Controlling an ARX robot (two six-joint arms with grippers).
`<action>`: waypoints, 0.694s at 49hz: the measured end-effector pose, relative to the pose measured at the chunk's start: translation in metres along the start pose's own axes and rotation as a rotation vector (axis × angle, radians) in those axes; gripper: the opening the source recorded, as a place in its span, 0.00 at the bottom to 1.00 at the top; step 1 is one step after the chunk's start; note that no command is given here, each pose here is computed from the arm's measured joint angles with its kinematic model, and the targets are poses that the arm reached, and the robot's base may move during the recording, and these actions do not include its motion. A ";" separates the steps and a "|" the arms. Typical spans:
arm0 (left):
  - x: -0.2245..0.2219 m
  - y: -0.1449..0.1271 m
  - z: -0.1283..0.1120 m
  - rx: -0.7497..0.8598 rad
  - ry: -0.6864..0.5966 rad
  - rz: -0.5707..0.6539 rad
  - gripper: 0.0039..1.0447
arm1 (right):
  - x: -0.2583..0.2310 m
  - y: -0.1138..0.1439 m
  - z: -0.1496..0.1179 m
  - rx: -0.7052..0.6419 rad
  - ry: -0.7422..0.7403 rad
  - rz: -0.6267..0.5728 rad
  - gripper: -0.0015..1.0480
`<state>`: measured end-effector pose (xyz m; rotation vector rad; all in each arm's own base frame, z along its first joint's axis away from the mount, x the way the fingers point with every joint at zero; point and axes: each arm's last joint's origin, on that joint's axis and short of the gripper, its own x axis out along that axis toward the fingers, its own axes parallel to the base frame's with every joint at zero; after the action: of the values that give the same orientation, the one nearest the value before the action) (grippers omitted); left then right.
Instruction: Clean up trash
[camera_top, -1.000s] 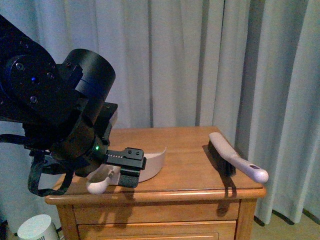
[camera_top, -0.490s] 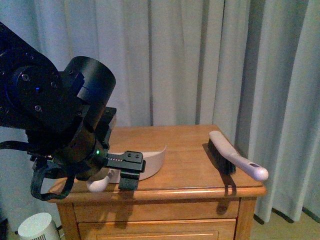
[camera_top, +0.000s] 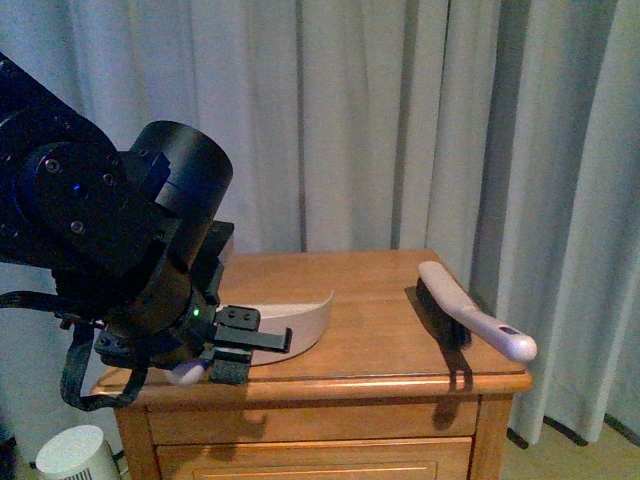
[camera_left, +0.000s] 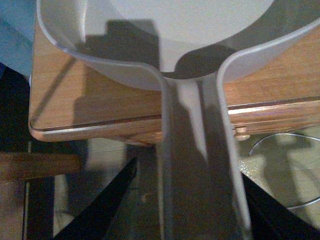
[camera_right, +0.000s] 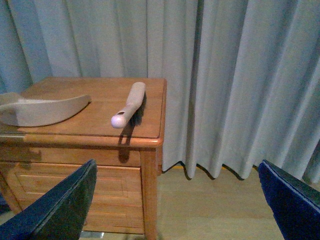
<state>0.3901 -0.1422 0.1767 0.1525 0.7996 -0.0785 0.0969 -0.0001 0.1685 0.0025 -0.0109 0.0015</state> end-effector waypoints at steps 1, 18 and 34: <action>0.000 0.000 0.000 0.000 0.001 0.000 0.43 | 0.000 0.000 0.000 0.000 0.000 0.000 0.93; 0.001 0.000 -0.001 0.002 0.008 -0.004 0.27 | 0.000 0.000 0.000 0.000 0.000 0.000 0.93; -0.007 0.012 0.008 -0.012 -0.043 -0.007 0.27 | 0.000 0.000 0.000 0.000 0.000 0.000 0.93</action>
<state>0.3924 -0.1317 0.1889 0.1361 0.7577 -0.0838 0.0969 -0.0001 0.1685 0.0025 -0.0109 0.0015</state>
